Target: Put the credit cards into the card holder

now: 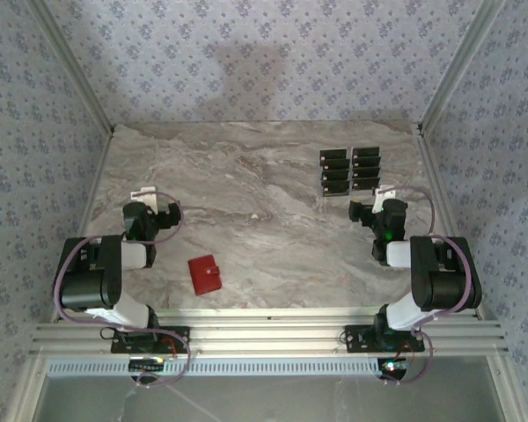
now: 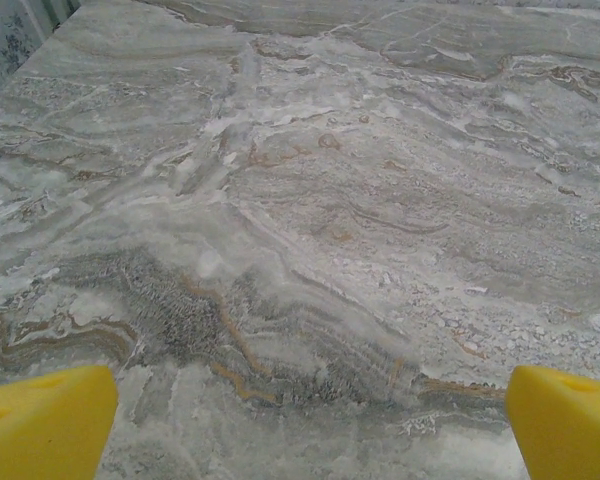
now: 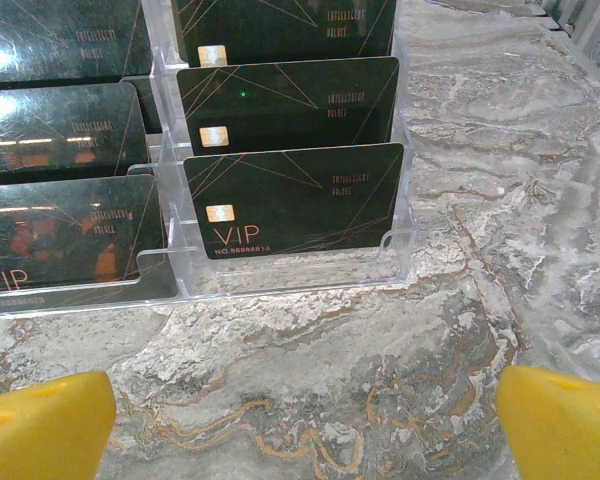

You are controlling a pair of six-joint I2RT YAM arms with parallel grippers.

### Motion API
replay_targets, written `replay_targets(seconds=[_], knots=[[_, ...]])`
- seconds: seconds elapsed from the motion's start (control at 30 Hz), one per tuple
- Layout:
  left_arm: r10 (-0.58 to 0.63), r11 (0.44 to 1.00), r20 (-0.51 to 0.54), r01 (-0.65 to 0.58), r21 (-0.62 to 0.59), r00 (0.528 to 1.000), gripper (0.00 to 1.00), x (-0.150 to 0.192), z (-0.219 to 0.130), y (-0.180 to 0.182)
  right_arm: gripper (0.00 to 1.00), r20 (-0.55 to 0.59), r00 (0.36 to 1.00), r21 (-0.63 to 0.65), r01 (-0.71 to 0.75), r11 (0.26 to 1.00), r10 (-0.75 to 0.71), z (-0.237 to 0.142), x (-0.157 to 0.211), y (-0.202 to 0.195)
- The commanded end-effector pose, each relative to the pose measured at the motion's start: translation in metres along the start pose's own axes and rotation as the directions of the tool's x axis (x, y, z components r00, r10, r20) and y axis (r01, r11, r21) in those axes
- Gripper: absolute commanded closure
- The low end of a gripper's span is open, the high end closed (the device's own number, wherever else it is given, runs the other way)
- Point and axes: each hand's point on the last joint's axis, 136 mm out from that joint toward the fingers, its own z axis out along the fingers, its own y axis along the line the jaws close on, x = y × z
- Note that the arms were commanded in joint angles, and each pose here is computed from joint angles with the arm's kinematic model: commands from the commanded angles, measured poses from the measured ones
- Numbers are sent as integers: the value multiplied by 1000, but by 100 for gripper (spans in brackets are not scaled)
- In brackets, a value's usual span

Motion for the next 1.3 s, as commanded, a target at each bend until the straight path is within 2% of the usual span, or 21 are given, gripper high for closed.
replay_targets(seconds=[0.0,0.27,0.47,0.57,0.63,0.67,0.8,0.93,1.07,1.27], knots=[[14,999,17,-15,31,1000,0,-12,4,-6,0,22,1000,-1,6,1000,-6,2,-9,-1],[12,999,33,-13,31,999,0,-18,0,-6,0,30,1000,22,2,1000,-3,-1,-13,-4],[-8,1000,16,8,-21,1000,0,-40,-15,0,0,4,999,80,-33,996,33,-23,-43,-13],[-73,996,-44,71,-44,996,0,-48,-26,3,0,-36,979,92,-195,976,199,-33,-55,-20],[-156,987,-95,150,-64,983,0,-54,-36,2,0,-66,899,168,-417,893,433,-39,-52,-36],[-190,981,-127,182,-69,974,0,-54,-40,0,0,-101,850,163,-498,852,516,-40,-46,-36],[-338,941,-259,322,-103,905,0,-50,-65,-16,0,-242,790,-61,-591,804,563,-38,-60,6],[-408,909,-426,405,-103,808,0,-20,-96,-45,1,-392,798,-148,-545,825,457,-54,-51,69],[-380,918,-472,387,-86,796,1,7,-129,-71,2,-464,832,-195,-432,881,305,-78,-32,124],[-326,935,-524,350,-57,786,0,44,-169,-96,2,-510,845,-278,-342,898,164,-112,-10,185]])
